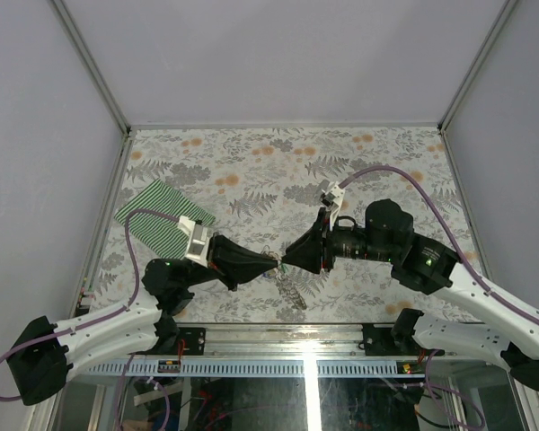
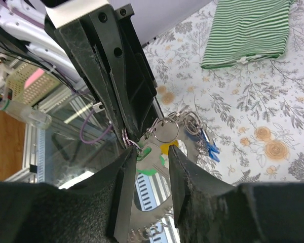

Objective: Put the keys on the keyring

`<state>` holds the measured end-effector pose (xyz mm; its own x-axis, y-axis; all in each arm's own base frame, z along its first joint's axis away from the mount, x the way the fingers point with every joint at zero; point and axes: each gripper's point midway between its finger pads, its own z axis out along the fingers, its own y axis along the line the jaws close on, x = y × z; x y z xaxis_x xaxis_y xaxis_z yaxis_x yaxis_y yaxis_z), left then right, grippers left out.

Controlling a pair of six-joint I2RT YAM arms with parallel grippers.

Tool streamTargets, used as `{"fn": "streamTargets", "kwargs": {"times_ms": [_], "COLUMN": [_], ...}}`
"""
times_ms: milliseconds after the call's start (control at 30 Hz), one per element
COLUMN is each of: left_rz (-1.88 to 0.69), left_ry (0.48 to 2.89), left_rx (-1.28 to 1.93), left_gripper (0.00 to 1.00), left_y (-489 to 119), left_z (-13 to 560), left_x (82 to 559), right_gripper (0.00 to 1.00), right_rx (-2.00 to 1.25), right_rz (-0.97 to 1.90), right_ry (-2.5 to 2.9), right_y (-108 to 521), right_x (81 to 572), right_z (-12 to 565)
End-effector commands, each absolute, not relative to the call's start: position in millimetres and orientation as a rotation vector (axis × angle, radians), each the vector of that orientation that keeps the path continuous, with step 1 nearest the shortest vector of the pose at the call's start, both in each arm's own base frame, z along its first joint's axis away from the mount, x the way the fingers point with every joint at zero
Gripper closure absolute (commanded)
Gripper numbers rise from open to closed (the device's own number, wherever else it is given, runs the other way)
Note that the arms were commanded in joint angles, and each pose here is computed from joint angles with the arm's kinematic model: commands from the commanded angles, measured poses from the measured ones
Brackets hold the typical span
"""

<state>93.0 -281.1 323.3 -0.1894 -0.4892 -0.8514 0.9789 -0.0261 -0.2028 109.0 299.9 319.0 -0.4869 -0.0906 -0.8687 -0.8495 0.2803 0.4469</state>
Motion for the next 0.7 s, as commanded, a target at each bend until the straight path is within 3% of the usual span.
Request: {"fn": "streamTargets", "kwargs": {"times_ms": [0, 267, 500, 667], "left_rz": [-1.524, -1.528, -1.524, -1.515], "left_ry": [0.829, 0.826, 0.831, 0.832], "left_rx": [0.644, 0.654, 0.654, 0.652], "left_gripper": [1.00, 1.00, 1.00, 1.00], "left_y": [-268.3, -269.9, -270.4, -270.0], "left_z": [352.8, 354.2, 353.1, 354.1], "left_x": [88.7, 87.9, 89.1, 89.9], "right_gripper": [0.63, 0.70, 0.86, 0.89], "right_rx": [-0.763, -0.796, -0.800, -0.790], "right_rz": [1.400, 1.455, 1.445, 1.411], "right_ry": [1.675, 1.661, 1.670, 1.684], "right_y": [305.3, 311.1, 309.4, 304.0], "right_x": [103.9, 97.4, 97.1, 98.6], "right_z": [354.8, 353.7, 352.7, 351.6]}}
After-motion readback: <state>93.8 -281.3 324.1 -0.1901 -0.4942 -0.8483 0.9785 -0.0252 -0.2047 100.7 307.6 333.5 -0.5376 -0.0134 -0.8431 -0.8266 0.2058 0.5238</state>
